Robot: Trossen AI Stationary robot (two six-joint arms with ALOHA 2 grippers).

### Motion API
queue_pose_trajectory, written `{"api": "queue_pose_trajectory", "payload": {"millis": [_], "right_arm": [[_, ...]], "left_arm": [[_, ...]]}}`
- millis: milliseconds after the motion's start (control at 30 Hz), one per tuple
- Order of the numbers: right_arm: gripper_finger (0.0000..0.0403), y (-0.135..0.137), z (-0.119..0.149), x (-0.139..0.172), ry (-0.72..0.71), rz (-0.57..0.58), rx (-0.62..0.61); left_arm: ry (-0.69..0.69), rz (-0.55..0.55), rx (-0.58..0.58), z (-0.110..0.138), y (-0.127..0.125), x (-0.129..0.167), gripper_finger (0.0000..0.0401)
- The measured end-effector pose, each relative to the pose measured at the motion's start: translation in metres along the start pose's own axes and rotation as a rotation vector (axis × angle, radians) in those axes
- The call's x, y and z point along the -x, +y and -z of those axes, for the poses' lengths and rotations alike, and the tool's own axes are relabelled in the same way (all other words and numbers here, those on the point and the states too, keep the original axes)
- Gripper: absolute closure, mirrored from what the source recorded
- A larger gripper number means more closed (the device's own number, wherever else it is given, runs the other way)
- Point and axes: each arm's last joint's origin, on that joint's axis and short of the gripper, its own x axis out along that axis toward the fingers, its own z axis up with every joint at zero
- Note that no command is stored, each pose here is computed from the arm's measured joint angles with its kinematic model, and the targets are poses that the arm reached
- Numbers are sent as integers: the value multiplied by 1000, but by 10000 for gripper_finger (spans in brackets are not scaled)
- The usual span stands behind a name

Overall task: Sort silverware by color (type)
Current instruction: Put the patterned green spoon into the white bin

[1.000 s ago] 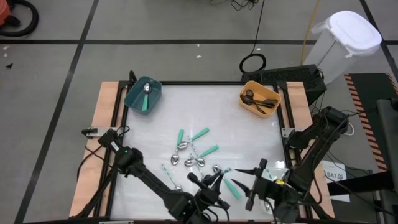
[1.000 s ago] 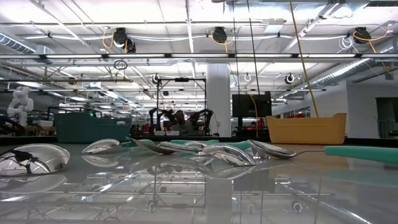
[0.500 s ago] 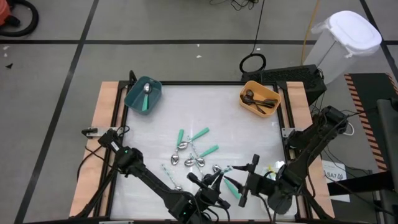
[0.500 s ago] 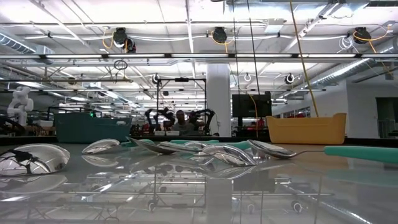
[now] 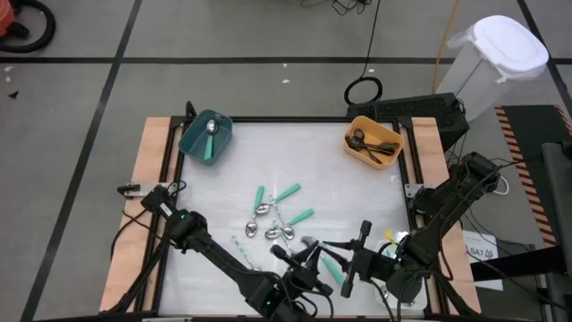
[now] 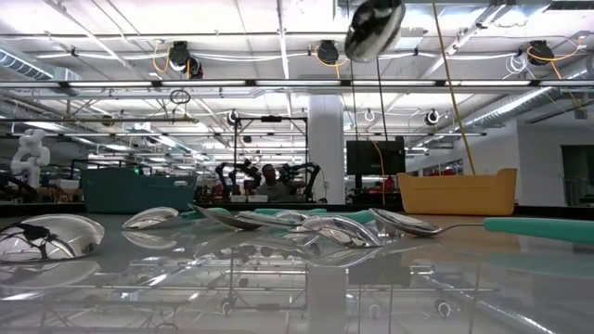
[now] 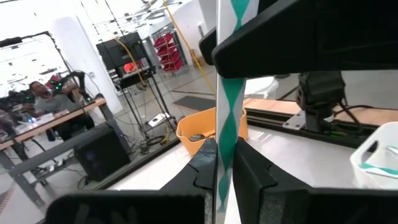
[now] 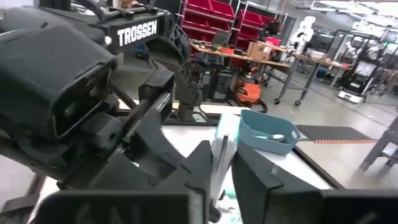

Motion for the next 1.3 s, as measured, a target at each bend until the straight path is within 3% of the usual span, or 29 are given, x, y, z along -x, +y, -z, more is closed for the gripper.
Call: {"api": "queue_pose_trajectory", "payload": {"millis": [167, 400, 500, 867, 1167, 1300], "right_arm": [[368, -2, -1, 0, 0, 0, 33], [368, -24, -13, 19, 15, -25, 52], [368, -40, -16, 32, 62, -133, 7], [368, -100, -5, 62, 448, -398, -199], [369, -130, -14, 92, 542, -562, -387], [369, -138, -5, 105, 634, -542, -395]], "left_arm": [[0, -2, -7, 0, 0, -1, 361], [29, 91, -14, -5, -2, 9, 258], [51, 173, -80, -10, -1, 13, 232], [60, 231, -109, -16, 1, 18, 225], [76, 252, -108, -16, 1, 12, 224], [93, 273, -101, -14, 1, 12, 224]]}}
